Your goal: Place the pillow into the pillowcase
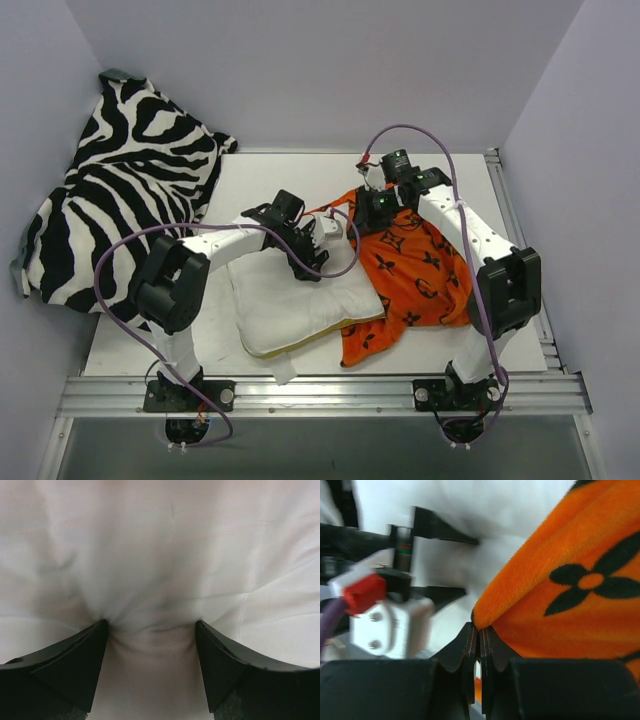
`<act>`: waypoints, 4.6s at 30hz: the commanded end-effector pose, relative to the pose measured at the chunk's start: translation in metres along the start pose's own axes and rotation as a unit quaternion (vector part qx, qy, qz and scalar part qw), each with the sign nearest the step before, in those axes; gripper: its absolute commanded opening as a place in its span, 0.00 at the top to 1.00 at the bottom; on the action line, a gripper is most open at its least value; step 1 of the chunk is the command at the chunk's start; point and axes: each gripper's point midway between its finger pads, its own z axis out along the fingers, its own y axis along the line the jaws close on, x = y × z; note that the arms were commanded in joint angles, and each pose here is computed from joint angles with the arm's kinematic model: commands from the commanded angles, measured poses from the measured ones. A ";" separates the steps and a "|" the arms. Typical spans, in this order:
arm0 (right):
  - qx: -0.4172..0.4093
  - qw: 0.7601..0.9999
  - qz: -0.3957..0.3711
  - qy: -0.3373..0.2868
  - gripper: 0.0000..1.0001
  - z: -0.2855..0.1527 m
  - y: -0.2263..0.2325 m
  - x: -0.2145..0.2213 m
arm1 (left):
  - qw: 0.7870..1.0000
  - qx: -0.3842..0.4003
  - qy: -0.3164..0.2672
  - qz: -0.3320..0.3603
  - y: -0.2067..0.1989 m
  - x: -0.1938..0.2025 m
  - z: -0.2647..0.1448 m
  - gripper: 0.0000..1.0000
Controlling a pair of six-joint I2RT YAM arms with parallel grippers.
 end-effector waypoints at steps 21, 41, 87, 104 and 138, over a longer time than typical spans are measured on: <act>-0.006 0.968 0.083 0.238 0.99 0.042 -0.069 0.141 | 0.992 -0.009 -0.016 -0.121 0.095 -0.035 -0.058 0.03; -0.037 0.998 0.023 0.034 0.27 -0.049 -0.069 0.006 | 0.996 0.051 0.014 0.075 0.057 -0.041 -0.048 1.00; -0.301 0.953 -0.039 0.013 1.00 -0.018 0.122 -0.064 | 0.805 -0.182 -0.155 0.543 -0.053 -0.197 -0.036 1.00; -0.357 0.929 -0.068 -0.076 1.00 0.016 0.184 -0.150 | 0.928 -0.343 -0.059 0.137 0.101 -0.078 -0.069 1.00; 0.003 0.971 0.233 -0.052 0.29 0.021 -0.136 -0.012 | 0.983 -0.136 0.066 -0.103 -0.145 -0.071 0.041 0.02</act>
